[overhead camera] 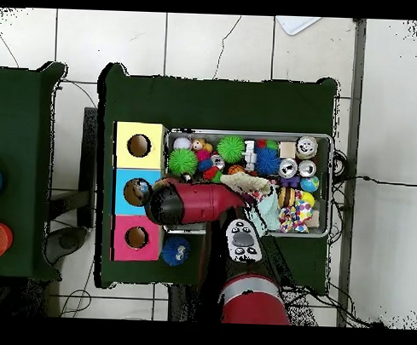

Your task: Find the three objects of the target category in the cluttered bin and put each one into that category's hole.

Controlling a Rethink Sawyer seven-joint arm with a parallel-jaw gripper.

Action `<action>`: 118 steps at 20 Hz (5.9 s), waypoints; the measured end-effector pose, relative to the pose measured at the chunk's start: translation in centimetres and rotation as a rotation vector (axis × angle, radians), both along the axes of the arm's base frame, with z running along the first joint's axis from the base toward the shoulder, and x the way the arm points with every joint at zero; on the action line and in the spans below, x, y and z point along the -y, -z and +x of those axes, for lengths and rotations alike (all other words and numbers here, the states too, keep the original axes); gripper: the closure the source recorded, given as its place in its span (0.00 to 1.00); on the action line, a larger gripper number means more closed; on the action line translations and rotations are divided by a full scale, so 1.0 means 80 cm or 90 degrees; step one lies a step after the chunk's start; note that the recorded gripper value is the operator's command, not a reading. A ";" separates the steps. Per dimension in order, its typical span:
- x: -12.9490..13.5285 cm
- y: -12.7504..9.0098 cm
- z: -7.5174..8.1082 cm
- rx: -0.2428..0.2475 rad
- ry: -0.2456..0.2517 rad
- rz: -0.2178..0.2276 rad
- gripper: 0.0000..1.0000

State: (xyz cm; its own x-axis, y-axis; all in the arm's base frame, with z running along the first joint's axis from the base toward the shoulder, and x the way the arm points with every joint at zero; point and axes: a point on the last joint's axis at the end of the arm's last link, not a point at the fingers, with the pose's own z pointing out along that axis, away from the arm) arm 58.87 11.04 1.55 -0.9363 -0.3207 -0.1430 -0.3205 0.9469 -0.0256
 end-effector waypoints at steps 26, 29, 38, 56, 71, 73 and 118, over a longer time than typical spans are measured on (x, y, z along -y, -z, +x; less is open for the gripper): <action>0.070 0.009 -0.026 -0.006 0.004 -0.067 0.00; 0.076 0.009 -0.028 -0.007 0.001 -0.070 0.00; 0.109 0.003 -0.030 -0.002 -0.001 -0.086 0.00; 0.163 0.034 -0.024 0.057 0.050 -0.058 0.00; 0.169 0.063 -0.037 0.032 0.073 -0.027 0.00; 0.170 0.063 -0.037 0.032 0.076 -0.023 0.00; 0.113 0.058 -0.096 0.092 0.333 0.000 0.00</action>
